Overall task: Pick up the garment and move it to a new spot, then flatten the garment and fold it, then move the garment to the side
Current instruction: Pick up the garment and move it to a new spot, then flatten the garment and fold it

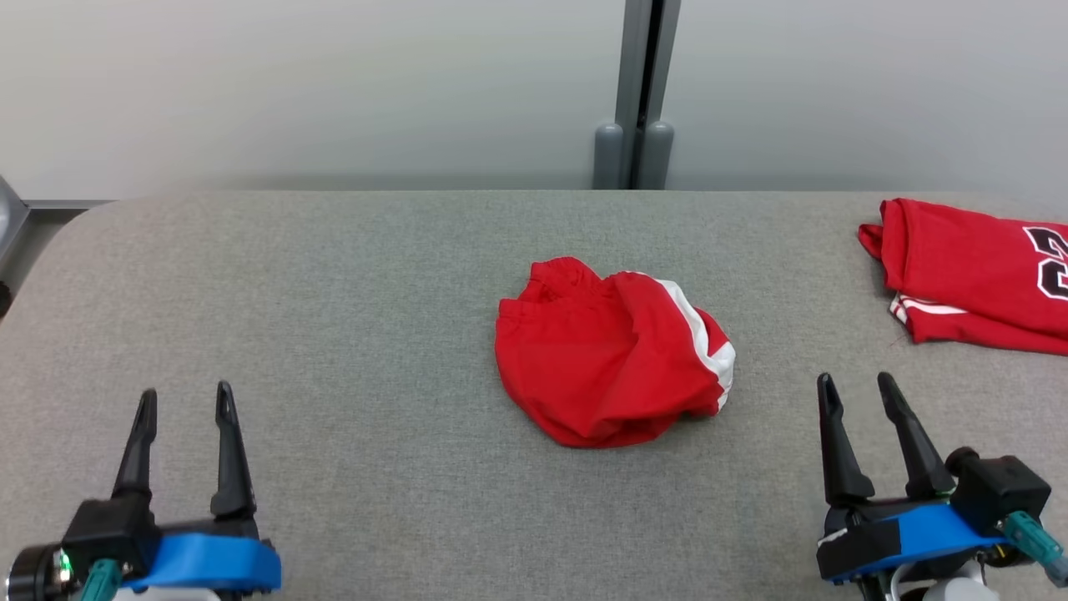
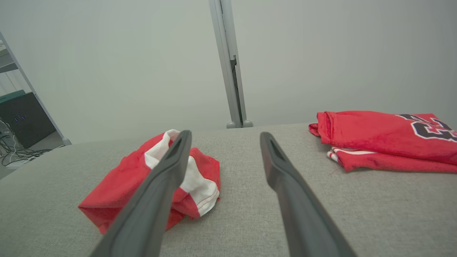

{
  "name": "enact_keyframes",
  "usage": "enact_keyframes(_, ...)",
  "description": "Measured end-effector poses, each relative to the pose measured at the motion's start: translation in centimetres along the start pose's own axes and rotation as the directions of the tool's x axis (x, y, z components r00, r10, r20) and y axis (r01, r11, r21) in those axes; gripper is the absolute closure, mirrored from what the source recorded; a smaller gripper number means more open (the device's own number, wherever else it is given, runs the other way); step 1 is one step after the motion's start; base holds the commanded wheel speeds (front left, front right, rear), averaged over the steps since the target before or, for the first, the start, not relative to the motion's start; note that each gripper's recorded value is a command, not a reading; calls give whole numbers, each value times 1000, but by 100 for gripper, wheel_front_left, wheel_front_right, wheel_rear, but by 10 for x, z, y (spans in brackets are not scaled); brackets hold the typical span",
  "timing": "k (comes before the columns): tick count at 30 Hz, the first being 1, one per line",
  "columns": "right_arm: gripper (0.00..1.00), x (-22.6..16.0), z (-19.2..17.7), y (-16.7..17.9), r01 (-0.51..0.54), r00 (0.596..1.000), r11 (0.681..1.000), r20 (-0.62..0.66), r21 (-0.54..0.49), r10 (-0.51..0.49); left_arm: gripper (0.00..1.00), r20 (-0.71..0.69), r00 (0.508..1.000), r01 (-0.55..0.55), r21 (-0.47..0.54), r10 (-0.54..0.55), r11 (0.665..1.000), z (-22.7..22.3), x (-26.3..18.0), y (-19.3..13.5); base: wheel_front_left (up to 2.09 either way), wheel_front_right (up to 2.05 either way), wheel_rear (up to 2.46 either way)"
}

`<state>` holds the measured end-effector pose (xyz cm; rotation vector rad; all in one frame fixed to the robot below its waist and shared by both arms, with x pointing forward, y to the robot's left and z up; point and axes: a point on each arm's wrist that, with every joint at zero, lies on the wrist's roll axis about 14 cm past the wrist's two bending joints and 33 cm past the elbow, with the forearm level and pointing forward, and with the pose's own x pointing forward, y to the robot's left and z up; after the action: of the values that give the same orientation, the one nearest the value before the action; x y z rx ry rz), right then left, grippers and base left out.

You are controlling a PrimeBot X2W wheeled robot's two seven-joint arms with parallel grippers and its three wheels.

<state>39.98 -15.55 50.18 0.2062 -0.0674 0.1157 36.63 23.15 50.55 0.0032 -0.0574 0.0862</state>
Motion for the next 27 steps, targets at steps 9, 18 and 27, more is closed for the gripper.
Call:
enact_keyframes(9, 0, -9, -15, 3, -8, 999, 1000, -49, -9, 8, 0, -66, 998, -17, -13, 16, 1000, -21, -22, 7, 0, 0, 0)
enact_keyframes(18, 0, -12, -20, 1, -2, 998, 1000, -67, -8, 1, 0, -87, 996, 1, -8, -2, 1000, -29, -22, 2, 0, 0, 0)
enact_keyframes(27, 0, -13, -22, -3, 9, 997, 1000, -72, -10, -10, 0, -89, 996, 14, -7, -15, 1000, -30, -21, -1, 0, 0, 0)
